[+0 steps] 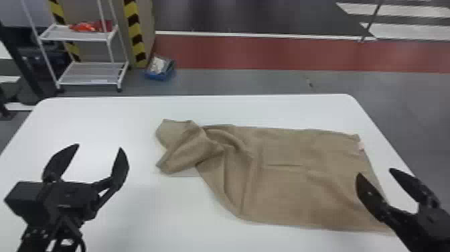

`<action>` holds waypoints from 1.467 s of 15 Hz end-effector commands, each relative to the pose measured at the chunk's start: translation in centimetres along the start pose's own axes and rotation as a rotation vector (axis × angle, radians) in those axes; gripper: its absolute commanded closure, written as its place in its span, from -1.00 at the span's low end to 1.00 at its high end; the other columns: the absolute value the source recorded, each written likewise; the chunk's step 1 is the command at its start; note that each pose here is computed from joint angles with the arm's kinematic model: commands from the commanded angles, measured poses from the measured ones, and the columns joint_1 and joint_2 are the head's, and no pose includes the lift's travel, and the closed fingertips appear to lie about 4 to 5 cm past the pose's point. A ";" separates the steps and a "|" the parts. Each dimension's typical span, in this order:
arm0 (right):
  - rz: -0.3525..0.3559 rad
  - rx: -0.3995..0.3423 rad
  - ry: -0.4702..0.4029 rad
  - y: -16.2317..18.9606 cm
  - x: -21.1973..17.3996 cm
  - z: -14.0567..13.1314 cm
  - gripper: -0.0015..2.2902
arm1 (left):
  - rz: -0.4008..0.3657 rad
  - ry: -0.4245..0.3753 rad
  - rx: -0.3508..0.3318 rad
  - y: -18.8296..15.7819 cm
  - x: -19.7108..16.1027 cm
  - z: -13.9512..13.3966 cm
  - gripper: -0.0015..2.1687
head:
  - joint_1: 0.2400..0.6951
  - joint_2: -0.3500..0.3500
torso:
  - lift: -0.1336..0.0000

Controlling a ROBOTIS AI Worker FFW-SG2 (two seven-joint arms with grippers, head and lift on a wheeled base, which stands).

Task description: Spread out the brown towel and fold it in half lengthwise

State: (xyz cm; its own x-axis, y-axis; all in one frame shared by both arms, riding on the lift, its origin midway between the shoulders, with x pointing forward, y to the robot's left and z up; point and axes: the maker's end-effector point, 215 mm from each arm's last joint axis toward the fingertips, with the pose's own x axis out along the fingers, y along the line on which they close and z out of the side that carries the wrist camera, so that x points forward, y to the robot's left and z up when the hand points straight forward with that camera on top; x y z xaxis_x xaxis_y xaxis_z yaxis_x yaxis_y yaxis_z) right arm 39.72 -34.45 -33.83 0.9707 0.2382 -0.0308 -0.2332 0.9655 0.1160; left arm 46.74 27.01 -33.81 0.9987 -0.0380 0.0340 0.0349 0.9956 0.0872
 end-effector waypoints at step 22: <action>-0.343 -0.099 -0.054 -13.3 -13.3 -1.1 -0.87 | -0.294 0.297 -0.002 -13.2 5.3 -9.7 -0.82 | 1.00 -1.00 | -0.86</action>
State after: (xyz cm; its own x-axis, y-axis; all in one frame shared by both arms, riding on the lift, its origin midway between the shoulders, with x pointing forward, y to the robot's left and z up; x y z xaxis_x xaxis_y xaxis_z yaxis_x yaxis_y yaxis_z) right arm 30.20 -49.86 -36.20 0.9952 -0.0973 -0.0071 0.0973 0.9952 0.0077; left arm 51.61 14.57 -44.32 0.9150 -0.2946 -0.2755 0.3180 0.9471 0.0434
